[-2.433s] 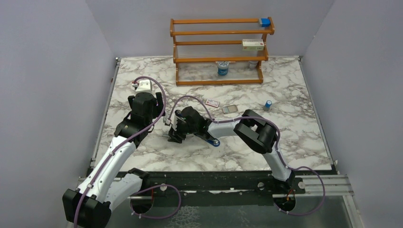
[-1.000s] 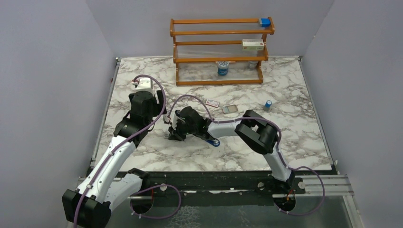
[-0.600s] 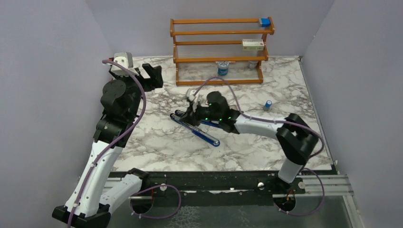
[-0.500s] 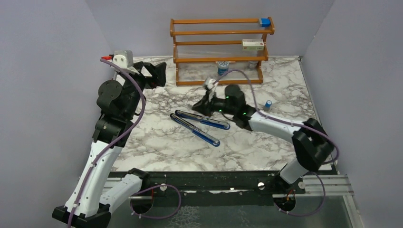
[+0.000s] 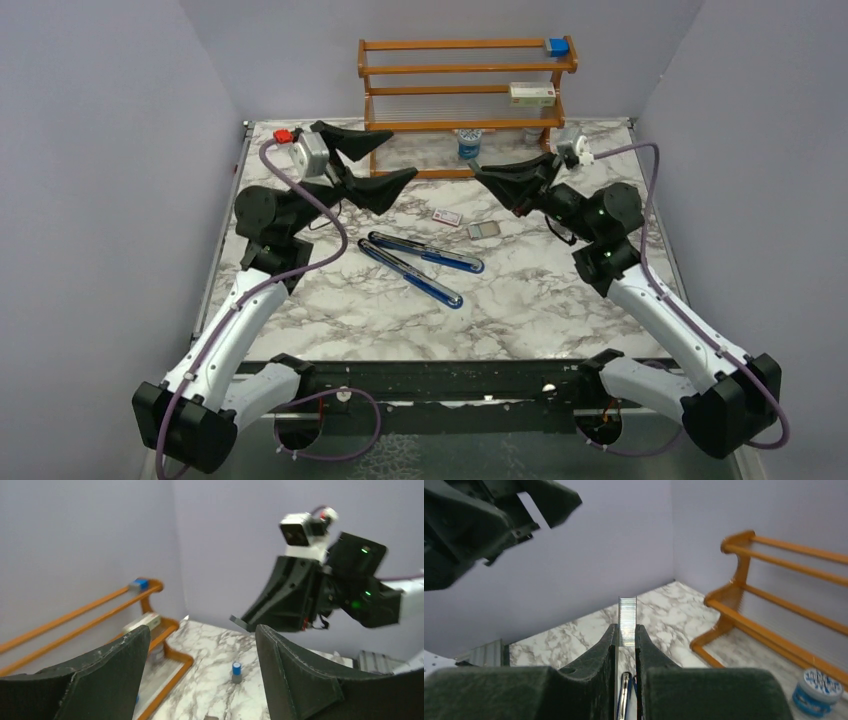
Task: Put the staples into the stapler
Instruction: Pick up the staple from the center of the board.
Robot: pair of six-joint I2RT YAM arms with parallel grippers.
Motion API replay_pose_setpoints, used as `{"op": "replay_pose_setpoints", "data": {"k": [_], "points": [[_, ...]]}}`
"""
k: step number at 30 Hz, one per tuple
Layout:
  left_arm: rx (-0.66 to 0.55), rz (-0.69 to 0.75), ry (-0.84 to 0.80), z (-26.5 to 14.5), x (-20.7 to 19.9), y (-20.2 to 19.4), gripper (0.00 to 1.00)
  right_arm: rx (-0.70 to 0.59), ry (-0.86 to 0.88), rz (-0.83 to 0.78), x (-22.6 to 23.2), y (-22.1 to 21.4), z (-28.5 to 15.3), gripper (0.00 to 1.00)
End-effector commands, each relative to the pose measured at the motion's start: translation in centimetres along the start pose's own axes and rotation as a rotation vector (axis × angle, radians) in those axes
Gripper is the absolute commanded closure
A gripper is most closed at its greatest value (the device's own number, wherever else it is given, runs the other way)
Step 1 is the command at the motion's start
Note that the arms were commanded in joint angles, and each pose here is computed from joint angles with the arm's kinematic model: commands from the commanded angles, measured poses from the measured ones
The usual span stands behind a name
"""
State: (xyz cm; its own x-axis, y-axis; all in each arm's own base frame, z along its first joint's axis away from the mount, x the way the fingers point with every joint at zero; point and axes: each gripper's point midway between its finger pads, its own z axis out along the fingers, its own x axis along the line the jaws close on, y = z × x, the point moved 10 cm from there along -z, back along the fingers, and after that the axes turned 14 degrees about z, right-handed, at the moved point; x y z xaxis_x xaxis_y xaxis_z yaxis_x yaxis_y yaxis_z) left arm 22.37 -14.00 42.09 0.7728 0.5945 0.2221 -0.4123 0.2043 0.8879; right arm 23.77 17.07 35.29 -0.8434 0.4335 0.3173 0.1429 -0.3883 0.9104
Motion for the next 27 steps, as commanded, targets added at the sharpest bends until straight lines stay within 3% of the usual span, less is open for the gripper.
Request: {"op": "replay_pose_setpoints", "data": {"k": [1, 5, 10, 27], "points": [[-0.313, 0.187, -0.334, -1.1, -3.7, 3.6, 0.22, -0.089, 0.218, -0.069, 3.5, 2.9, -1.0, 0.95], [-0.406, 0.187, -0.351, -1.3, -4.4, 4.2, 0.31, -0.122, 0.408, -0.152, 6.1, 4.7, -1.9, 0.95], [-0.464, 0.117, -0.460, 0.0, -5.7, 4.1, 0.35, -0.106, 0.603, -0.212, 8.0, 5.8, -2.3, 0.95], [-0.560, -0.059, -0.515, 2.8, -8.2, 2.6, 0.32, -0.116, 0.713, -0.269, 9.1, 6.6, -2.6, 0.95]]}}
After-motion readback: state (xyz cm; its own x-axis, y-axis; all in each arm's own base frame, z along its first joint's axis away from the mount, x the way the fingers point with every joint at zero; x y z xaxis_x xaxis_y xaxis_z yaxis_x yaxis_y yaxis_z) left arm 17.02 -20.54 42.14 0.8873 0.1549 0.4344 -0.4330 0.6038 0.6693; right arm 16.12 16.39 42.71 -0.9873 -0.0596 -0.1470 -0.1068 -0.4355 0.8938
